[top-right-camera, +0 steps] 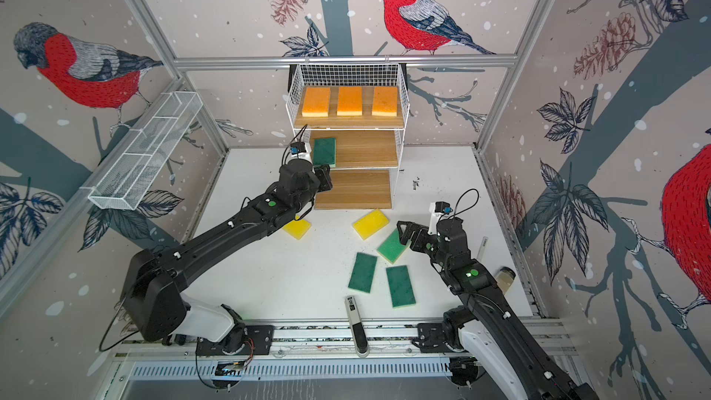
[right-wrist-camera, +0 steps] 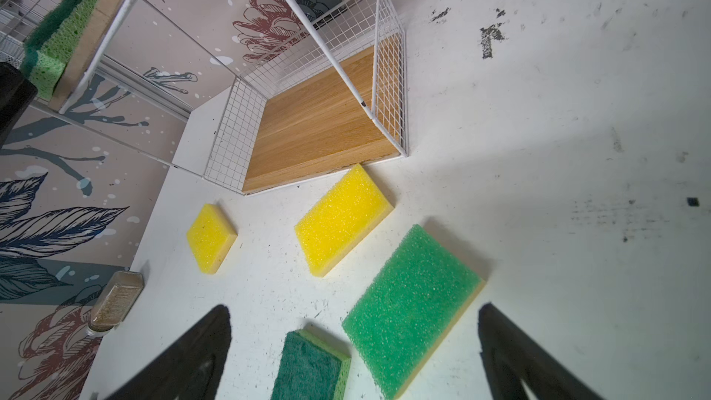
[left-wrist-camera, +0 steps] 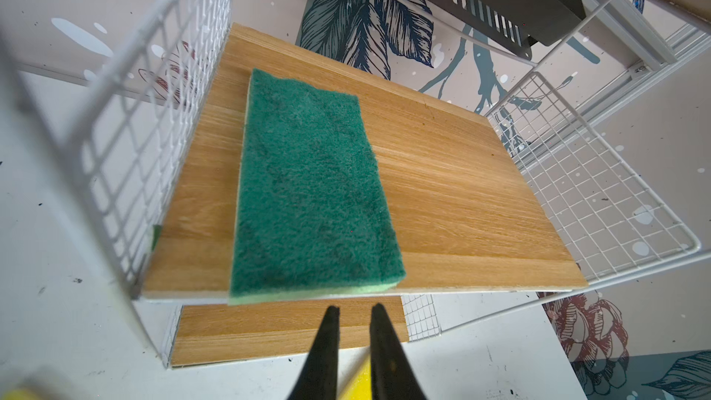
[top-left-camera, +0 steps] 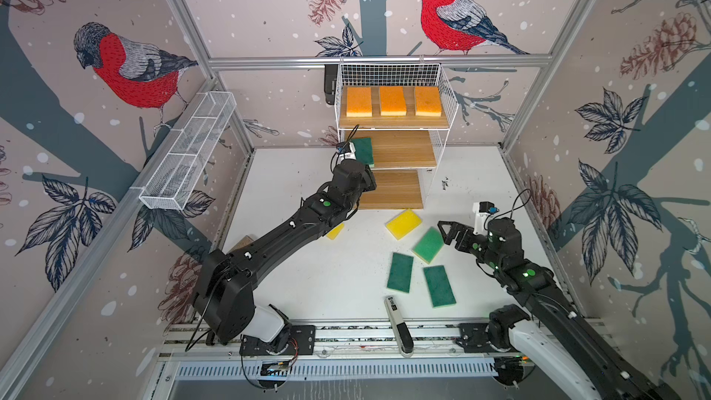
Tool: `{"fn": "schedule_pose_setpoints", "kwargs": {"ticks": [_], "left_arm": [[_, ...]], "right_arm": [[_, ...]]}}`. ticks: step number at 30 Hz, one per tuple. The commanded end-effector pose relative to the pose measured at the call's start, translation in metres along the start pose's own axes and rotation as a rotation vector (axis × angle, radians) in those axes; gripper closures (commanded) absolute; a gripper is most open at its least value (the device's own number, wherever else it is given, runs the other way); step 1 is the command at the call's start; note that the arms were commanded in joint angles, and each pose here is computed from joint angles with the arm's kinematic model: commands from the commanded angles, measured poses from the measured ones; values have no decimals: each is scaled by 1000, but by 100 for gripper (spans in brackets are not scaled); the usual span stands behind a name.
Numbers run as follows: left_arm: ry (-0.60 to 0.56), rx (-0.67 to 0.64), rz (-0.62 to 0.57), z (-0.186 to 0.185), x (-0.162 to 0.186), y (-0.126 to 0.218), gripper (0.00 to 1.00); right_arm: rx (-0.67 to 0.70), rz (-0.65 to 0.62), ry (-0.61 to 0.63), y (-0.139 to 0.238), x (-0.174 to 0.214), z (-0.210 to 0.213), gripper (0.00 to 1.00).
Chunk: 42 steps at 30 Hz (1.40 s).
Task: Place and organize the cleaning sponges onto the shelf
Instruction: 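Open the left gripper and draw it back from the middle shelf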
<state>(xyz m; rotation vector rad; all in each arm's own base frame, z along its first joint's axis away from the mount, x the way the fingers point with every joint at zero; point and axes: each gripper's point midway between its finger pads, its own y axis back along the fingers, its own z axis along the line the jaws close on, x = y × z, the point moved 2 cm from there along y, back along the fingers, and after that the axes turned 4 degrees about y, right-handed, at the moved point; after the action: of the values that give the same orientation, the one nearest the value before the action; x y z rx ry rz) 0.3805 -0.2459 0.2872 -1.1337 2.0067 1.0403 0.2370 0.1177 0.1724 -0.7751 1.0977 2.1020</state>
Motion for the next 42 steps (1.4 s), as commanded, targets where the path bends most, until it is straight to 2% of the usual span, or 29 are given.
{"fn": "schedule_pose_setpoints", "kwargs": {"ticks": [1, 11, 20, 33, 42], "left_arm": [[21, 16, -65, -5, -15, -1, 82], [37, 28, -116, -6, -17, -9, 82], [46, -22, -141, 2, -19, -12, 82], [34, -27, -133, -2, -18, -25, 82], [45, -82, -156, 6, -21, -23, 81]], "right_arm": [[-3, -28, 18, -1, -6, 1, 0], [6, -27, 23, -2, -3, -2, 0], [10, -26, 24, -3, -1, -4, 0], [17, -23, 35, -3, 0, -5, 0], [23, -20, 39, -4, 1, -7, 0]]}}
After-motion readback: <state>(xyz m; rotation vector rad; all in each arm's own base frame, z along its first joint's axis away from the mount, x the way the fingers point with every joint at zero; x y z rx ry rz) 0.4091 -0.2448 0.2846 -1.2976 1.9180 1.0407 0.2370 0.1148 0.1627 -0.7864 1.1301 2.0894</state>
